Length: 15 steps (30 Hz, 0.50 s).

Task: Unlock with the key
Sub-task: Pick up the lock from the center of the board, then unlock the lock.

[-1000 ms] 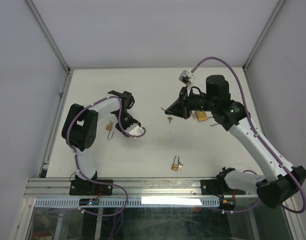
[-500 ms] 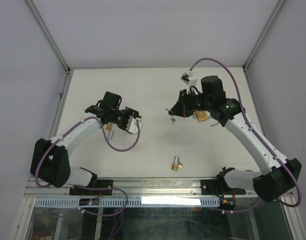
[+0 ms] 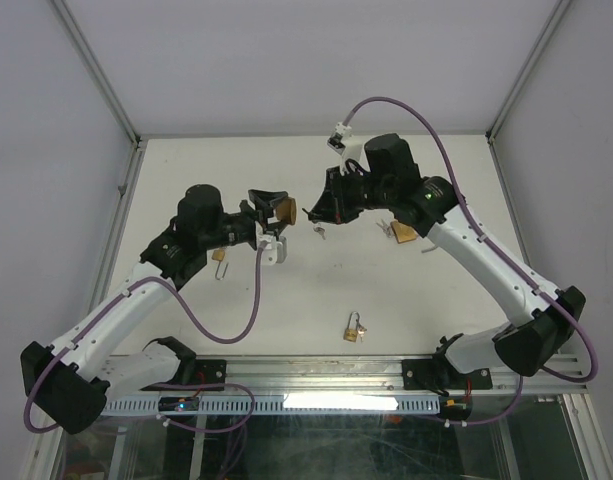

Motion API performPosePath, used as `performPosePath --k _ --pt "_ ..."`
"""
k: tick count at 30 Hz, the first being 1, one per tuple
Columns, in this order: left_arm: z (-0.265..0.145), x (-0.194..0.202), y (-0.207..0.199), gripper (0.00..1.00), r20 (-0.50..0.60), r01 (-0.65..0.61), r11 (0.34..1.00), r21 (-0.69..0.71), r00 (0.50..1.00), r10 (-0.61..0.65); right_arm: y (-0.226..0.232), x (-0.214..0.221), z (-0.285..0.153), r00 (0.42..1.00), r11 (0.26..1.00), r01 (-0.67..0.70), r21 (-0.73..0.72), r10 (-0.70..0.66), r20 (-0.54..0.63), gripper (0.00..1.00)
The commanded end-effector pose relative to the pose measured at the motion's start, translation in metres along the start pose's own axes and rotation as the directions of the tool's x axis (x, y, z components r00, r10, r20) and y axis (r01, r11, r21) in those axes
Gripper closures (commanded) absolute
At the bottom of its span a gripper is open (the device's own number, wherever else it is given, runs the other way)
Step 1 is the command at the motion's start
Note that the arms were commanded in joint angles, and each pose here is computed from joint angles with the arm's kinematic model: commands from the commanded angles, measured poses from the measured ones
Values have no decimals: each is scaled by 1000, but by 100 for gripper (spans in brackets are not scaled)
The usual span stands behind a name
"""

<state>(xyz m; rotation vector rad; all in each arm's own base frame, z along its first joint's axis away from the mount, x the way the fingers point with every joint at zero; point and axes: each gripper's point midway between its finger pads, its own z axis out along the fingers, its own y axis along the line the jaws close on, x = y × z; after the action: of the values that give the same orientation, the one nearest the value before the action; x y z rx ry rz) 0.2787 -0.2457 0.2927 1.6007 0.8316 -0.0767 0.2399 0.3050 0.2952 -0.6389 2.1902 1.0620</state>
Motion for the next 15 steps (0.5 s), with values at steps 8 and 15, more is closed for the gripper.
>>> performPosePath --k 8,15 --pt "-13 -25 58 100 -49 -230 957 -175 973 225 20 -20 -7 999 999 43 24 -43 -3 100" --pt "-14 -38 56 100 -29 -294 935 -196 955 294 21 -17 3 999 999 52 -15 -52 -1 100"
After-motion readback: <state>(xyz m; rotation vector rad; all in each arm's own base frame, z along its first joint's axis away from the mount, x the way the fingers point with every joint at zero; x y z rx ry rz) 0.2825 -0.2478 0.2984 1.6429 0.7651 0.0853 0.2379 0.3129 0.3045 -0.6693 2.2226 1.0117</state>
